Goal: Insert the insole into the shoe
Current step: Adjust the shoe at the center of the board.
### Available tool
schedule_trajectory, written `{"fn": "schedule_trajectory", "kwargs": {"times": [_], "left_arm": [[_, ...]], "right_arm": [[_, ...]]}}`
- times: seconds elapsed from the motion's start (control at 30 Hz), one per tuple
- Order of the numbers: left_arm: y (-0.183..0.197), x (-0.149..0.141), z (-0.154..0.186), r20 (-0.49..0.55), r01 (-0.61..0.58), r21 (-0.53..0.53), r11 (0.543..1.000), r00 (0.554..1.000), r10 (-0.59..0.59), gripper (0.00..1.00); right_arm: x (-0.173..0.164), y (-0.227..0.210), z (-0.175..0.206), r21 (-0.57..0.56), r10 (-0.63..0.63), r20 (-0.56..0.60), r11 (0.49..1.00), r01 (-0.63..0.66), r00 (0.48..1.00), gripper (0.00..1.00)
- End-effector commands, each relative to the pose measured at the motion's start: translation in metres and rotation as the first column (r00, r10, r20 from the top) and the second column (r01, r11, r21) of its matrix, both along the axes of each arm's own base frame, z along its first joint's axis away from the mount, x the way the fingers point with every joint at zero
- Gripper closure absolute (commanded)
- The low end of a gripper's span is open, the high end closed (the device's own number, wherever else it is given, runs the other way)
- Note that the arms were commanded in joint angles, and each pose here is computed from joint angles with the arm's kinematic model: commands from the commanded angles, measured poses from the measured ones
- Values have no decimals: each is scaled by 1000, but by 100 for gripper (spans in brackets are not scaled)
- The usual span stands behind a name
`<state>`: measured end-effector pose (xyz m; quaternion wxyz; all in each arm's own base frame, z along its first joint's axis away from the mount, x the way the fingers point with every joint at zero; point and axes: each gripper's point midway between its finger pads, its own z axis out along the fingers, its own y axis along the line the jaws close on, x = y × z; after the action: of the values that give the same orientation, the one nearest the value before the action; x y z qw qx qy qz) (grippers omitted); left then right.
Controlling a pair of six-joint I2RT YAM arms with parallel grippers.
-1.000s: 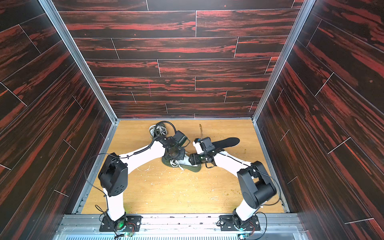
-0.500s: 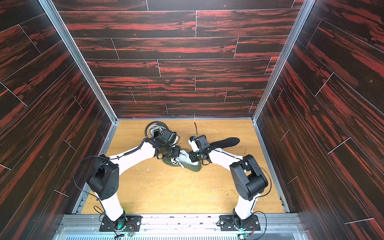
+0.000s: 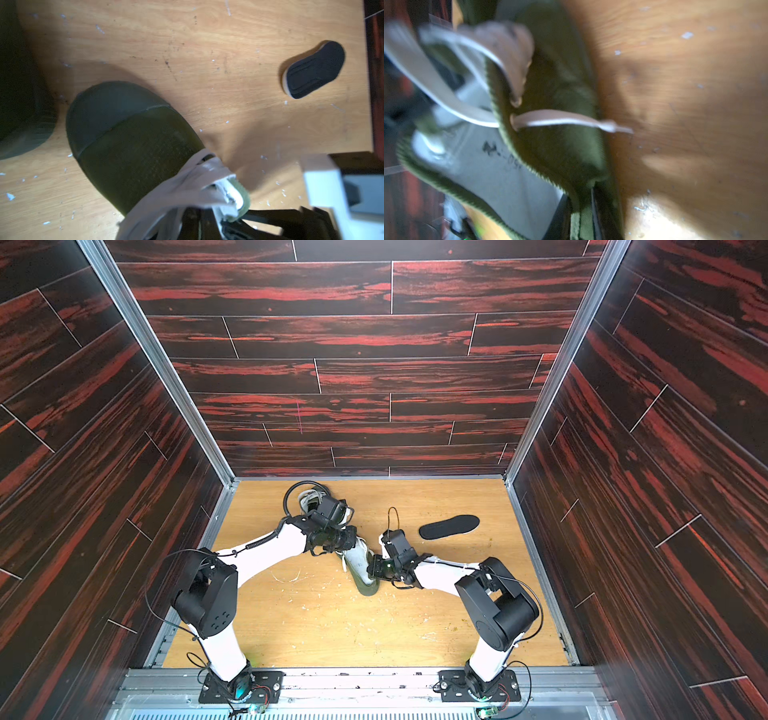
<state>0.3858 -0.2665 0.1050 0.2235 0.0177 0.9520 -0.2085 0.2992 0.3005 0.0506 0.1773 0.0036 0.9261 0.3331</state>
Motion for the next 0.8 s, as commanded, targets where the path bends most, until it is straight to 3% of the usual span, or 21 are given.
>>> {"fn": "schedule_trajectory", "kwargs": {"times": [0.0,0.13,0.23,0.33,0.47,0.77], "left_arm": [[12,7,20,77,-47,12,999,996,46,100],[11,2,35,91,-20,-5,1000,996,20,100],[5,-1,35,72,-20,-40,999,997,23,100],[4,-2,35,65,-43,-76,996,997,48,100],[2,-4,32,59,-50,-97,994,997,56,100],[13,-9,31,76,-60,-57,997,995,64,100]], "right_arm": [[9,-8,6,20,-117,-13,993,117,993,79],[14,-17,8,-84,-72,40,994,75,997,66],[11,-17,14,-178,8,72,984,5,997,50],[5,-11,16,-301,94,95,952,-61,991,40],[3,-13,3,-467,137,89,880,-80,987,36],[22,-64,-15,-689,96,121,725,13,988,35]]}}
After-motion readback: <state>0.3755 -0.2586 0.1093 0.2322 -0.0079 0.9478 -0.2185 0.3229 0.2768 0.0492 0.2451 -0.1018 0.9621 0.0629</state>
